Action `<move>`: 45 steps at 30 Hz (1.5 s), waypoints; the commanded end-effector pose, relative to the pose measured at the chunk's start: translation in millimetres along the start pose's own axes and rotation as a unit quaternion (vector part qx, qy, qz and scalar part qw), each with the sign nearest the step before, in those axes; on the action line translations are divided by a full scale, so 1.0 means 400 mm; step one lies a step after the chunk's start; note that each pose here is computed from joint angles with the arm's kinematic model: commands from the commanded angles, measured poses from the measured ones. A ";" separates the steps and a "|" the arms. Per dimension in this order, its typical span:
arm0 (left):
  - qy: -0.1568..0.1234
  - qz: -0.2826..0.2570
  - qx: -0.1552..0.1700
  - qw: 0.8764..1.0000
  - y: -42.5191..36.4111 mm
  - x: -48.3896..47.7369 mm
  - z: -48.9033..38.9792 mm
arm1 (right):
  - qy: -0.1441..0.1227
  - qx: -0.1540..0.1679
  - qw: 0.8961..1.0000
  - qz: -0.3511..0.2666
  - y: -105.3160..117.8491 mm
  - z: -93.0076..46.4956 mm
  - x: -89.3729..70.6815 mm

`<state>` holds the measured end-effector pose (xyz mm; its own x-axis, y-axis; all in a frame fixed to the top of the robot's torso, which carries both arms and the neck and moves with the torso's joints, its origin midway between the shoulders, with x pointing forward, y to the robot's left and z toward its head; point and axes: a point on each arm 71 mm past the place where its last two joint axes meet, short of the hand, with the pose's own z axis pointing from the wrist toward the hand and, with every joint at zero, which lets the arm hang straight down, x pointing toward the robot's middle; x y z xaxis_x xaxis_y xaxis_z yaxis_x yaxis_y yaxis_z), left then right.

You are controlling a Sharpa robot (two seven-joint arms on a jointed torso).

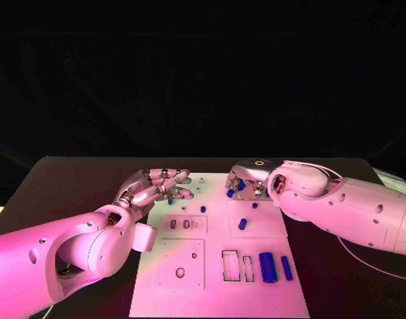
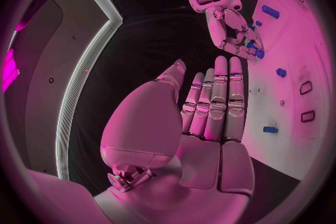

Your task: Assemble the parts on the task board

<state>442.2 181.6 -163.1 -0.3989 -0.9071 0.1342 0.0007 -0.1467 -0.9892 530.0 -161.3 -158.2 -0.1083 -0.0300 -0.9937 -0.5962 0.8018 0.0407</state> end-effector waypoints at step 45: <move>0.012 0.000 -0.004 1.000 0.000 -0.001 0.002 | -0.114 -0.008 0.993 0.021 0.023 0.040 -0.049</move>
<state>443.9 183.5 -164.8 -0.3995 -0.9074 0.1306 -0.0128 -0.1370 -0.9905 538.2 -143.8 -143.3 0.0043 0.1323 -0.9912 -0.6145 0.7823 0.1018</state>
